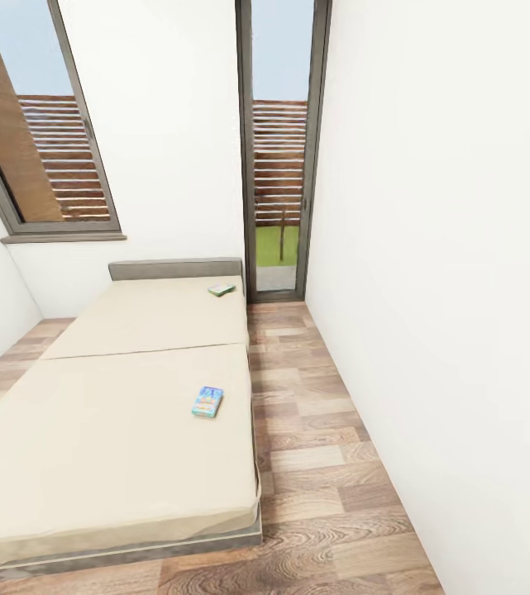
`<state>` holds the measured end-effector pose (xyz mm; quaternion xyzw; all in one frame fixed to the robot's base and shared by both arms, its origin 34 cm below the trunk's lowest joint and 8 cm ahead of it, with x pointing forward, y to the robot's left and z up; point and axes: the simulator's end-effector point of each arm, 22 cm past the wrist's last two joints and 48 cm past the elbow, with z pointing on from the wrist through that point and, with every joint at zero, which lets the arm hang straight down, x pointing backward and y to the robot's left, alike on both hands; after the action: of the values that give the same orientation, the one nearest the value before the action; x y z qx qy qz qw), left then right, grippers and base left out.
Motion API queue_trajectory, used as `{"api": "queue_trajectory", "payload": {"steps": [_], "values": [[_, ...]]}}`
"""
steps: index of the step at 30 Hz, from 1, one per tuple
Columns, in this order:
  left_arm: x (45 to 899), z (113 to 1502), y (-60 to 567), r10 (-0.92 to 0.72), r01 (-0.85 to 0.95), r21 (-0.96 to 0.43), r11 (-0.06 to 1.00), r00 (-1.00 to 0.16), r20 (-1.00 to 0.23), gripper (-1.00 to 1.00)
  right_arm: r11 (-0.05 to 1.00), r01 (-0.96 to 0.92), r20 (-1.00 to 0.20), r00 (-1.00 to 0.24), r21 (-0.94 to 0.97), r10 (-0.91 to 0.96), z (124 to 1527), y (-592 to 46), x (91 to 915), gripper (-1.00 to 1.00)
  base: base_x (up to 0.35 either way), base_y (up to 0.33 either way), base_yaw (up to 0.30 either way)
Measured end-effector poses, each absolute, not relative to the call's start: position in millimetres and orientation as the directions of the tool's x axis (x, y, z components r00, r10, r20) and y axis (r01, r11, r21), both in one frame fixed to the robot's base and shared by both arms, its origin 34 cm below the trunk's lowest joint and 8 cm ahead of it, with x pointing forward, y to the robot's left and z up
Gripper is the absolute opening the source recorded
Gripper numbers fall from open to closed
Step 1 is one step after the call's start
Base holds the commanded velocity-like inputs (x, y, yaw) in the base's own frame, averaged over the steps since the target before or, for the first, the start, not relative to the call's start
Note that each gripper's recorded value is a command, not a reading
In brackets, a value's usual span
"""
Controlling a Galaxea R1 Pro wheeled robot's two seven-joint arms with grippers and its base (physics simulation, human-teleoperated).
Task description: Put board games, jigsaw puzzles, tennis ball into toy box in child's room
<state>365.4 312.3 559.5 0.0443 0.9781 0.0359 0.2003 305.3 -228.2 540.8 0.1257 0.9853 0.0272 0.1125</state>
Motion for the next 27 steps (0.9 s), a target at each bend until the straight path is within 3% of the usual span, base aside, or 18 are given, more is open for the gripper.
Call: {"api": "queue_trajectory", "payload": {"steps": [6,12,27], "values": [[379.7,561.8,314.5,0.084,0.057,0.087,0.995,-0.936,-0.343,1.00,0.964,0.229,-0.187,-0.950,0.135,0.251,558.1,-213.7,375.0,1.00,0.000,0.000,0.000],[442.3,593.4,319.0,0.068,0.046,0.081,0.996,-0.954,-0.293,1.00,0.966,0.218,-0.237,-0.940,0.137,0.246,593.7,-211.2,454.0,1.00,0.000,0.000,0.000],[520.1,680.8,296.5,0.049,0.068,-0.062,0.996,-0.962,-0.268,1.00,0.970,0.212,-0.293,-0.926,0.122,0.240,619.7,-214.7,501.6,1.00,0.000,0.000,0.000]]}}
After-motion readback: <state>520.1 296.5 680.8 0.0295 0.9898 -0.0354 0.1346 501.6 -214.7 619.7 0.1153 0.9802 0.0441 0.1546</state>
